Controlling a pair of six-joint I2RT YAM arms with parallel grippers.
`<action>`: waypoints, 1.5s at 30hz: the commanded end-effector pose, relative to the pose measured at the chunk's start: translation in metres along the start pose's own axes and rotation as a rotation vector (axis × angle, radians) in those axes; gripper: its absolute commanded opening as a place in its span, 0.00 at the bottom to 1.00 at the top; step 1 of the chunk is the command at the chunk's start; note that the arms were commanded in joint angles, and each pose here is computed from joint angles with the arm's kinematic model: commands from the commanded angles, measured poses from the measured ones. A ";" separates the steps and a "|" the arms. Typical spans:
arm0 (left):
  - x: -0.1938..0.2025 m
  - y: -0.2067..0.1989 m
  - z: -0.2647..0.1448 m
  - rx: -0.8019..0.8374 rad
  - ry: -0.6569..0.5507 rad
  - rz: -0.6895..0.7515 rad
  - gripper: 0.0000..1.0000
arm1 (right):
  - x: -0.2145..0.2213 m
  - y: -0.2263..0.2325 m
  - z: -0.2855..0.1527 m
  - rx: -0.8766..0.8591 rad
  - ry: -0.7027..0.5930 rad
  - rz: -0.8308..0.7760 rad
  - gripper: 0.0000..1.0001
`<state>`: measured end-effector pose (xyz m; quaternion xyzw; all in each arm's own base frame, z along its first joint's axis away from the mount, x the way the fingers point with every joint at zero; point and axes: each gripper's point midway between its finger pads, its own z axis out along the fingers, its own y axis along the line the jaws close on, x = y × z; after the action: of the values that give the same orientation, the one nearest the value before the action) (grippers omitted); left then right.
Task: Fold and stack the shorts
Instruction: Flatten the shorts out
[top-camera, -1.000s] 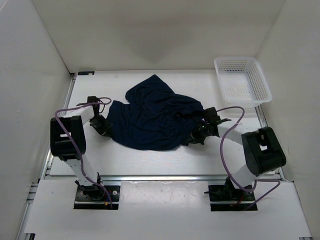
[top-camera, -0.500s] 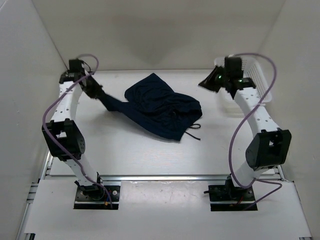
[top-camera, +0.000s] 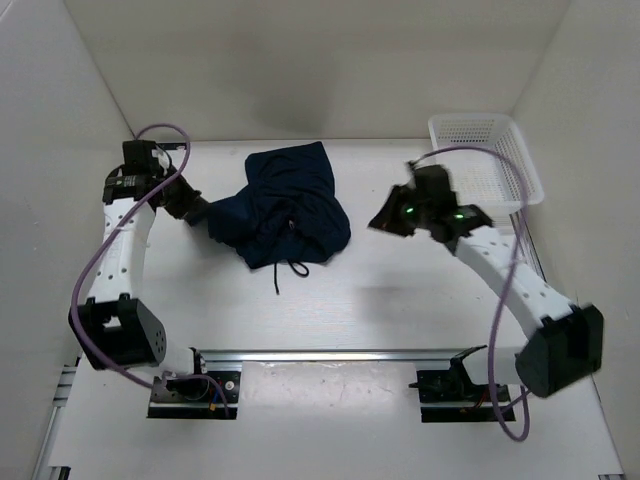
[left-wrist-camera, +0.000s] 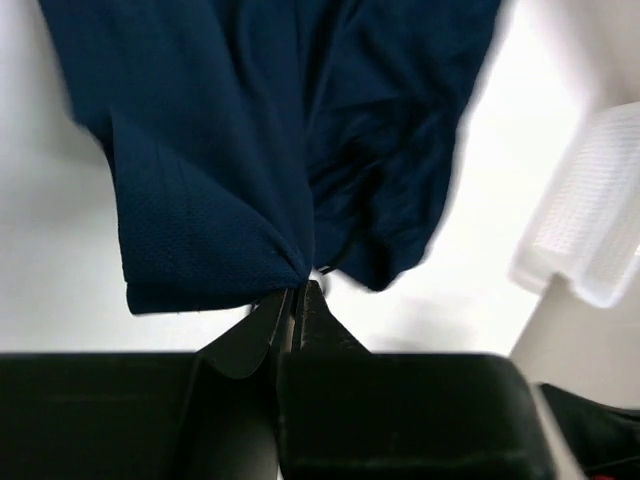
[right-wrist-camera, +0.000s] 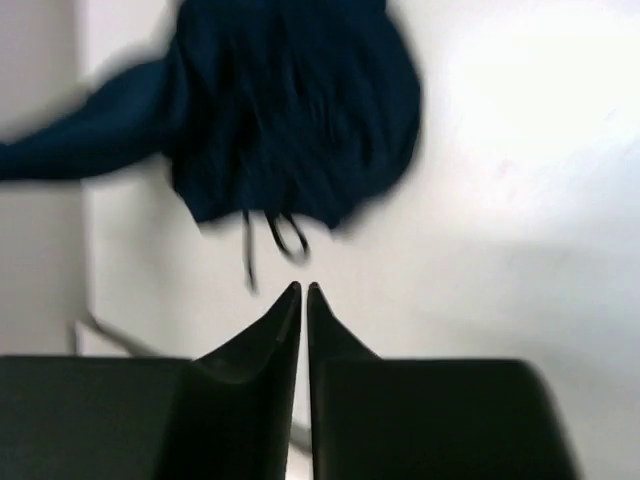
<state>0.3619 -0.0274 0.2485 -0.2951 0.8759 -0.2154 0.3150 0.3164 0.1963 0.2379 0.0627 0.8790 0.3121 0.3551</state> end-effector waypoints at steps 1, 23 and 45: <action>0.012 0.019 0.015 -0.044 0.047 0.001 0.10 | 0.078 0.017 0.033 -0.030 0.241 -0.091 0.29; -0.043 0.008 -0.024 -0.058 -0.059 0.026 0.10 | 0.211 0.149 0.231 0.059 0.436 -0.674 0.83; 0.013 0.032 0.005 -0.044 0.105 0.057 0.10 | 0.117 -0.023 0.058 0.539 0.090 -0.569 0.00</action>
<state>0.3605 0.0047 0.2305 -0.2943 0.8971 -0.1803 0.2757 0.2743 0.3033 0.0977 -0.1569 0.9408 0.0216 0.2996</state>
